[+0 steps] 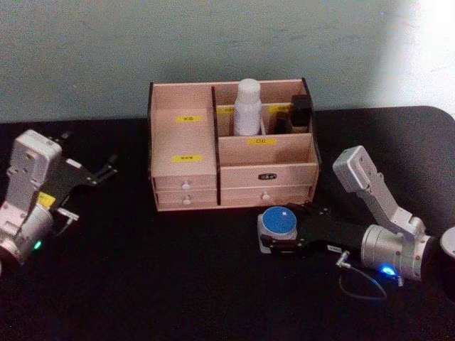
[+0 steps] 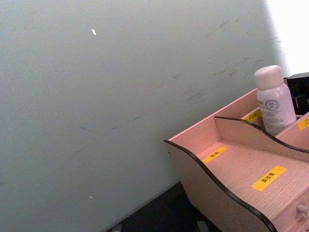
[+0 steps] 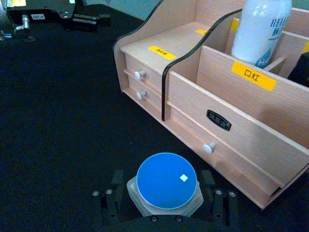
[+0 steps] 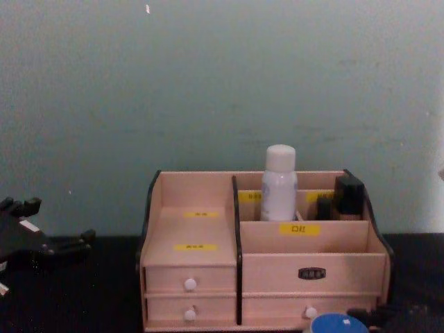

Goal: Pick up the facial cleanser and watermelon frost from the table and place them into the tiered storage box.

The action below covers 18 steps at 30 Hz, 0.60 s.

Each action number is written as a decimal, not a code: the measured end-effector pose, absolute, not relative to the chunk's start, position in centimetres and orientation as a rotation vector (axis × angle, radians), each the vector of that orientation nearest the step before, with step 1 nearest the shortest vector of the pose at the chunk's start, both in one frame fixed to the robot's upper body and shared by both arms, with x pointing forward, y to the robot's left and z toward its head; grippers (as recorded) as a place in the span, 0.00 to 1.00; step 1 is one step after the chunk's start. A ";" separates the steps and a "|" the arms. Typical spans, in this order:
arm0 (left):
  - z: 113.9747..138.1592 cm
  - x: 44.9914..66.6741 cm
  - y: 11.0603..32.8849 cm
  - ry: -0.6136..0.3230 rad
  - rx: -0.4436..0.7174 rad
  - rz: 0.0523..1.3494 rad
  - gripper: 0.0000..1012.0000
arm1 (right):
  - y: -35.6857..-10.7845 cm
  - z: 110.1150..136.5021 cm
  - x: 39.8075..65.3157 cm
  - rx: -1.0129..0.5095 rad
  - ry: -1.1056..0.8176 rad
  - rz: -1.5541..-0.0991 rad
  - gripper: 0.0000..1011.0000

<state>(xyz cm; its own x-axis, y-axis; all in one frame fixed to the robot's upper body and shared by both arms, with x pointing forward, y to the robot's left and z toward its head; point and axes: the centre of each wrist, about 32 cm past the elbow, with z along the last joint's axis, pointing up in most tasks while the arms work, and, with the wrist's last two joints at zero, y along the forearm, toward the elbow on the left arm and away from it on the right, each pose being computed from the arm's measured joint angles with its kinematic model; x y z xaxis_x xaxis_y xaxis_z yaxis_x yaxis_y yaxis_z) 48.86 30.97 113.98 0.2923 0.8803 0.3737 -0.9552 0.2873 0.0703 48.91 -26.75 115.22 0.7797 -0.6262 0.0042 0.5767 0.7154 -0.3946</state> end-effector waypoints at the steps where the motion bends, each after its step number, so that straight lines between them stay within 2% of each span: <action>1: 114.0 48.9 31.0 -0.285 0.304 1.248 0.99 | -26.8 115.2 48.9 -0.391 0.134 -0.668 0.99; 13: 114.0 48.9 31.0 -0.285 0.304 1.248 0.99 | -26.7 115.2 48.9 -0.390 0.134 -0.669 0.99; 15: 114.0 48.9 31.0 -0.285 0.304 1.248 0.99 | -26.7 115.2 48.9 -0.390 0.134 -0.669 0.97; 18: 114.0 48.9 31.0 -0.285 0.304 1.248 0.99 | -26.8 115.2 48.9 -0.390 0.134 -0.669 0.88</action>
<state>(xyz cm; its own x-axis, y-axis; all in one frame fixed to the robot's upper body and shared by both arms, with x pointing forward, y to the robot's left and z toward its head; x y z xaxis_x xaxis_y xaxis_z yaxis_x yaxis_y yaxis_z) 48.86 30.97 113.98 0.2923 0.8803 0.3737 -0.9552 0.2873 0.0703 48.89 -26.75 115.24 0.7791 -0.6269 0.0036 0.5774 0.7154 -0.3935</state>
